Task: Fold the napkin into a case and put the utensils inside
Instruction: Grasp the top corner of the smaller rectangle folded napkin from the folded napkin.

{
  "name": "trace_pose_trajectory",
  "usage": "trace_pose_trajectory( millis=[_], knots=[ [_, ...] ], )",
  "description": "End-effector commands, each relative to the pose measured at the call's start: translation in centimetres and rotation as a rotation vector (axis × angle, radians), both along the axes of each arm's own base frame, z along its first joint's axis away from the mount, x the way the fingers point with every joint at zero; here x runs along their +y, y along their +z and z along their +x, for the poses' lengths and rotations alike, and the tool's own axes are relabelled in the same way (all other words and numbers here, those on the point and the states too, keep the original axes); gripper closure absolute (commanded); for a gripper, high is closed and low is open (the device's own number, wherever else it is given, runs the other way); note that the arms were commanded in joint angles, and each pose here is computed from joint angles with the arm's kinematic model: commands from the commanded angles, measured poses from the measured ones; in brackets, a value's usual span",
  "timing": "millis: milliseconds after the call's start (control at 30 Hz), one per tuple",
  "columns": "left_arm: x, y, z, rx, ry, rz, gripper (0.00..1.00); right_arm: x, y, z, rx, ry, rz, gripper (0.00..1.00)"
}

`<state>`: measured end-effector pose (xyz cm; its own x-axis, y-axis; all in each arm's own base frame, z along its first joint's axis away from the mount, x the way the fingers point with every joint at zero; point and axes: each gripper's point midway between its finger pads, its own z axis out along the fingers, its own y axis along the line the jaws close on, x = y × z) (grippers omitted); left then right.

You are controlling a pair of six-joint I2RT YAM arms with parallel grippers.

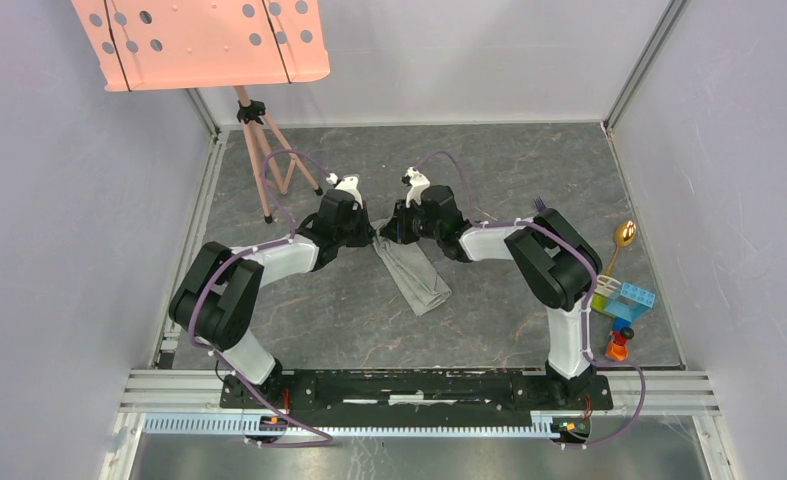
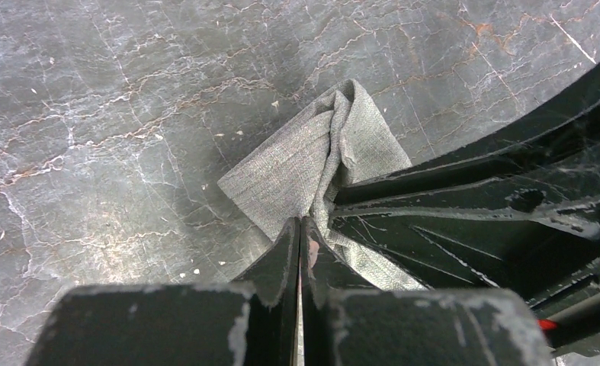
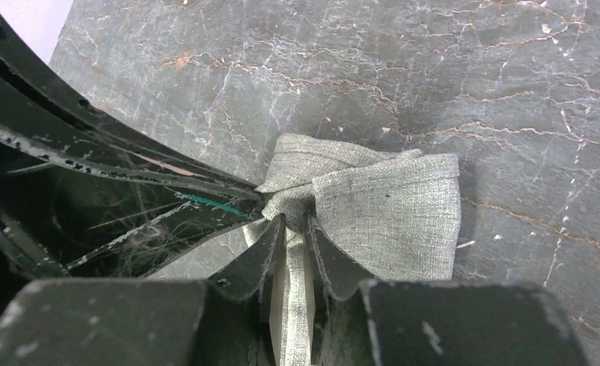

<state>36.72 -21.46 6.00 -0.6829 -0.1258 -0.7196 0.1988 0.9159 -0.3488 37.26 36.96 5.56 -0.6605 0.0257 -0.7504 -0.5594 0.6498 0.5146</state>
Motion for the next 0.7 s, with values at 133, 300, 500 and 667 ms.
trace_pose_trajectory(
  millis=[133, 300, 500, 667],
  knots=[
    [-1.3, 2.4, 1.0, -0.047, -0.016, -0.059, 0.98, 1.0, 1.3, 1.8, -0.039, -0.005, 0.048, 0.82],
    [-1.7, 2.9, 1.2, -0.05, -0.029, -0.076, 0.98, 2.2, -0.1, 1.1, 0.009, 0.009, 0.094, 0.82],
    [-2.3, 2.5, 1.3, -0.025, -0.029, -0.104, 0.98, 5.2, -2.1, 0.4, 0.069, 0.058, 0.145, 0.83],
    [-1.8, 1.4, 1.1, -0.006, -0.007, -0.086, 0.98, 2.4, 1.0, 0.0, 0.026, 0.047, 0.126, 0.71]
  ],
)
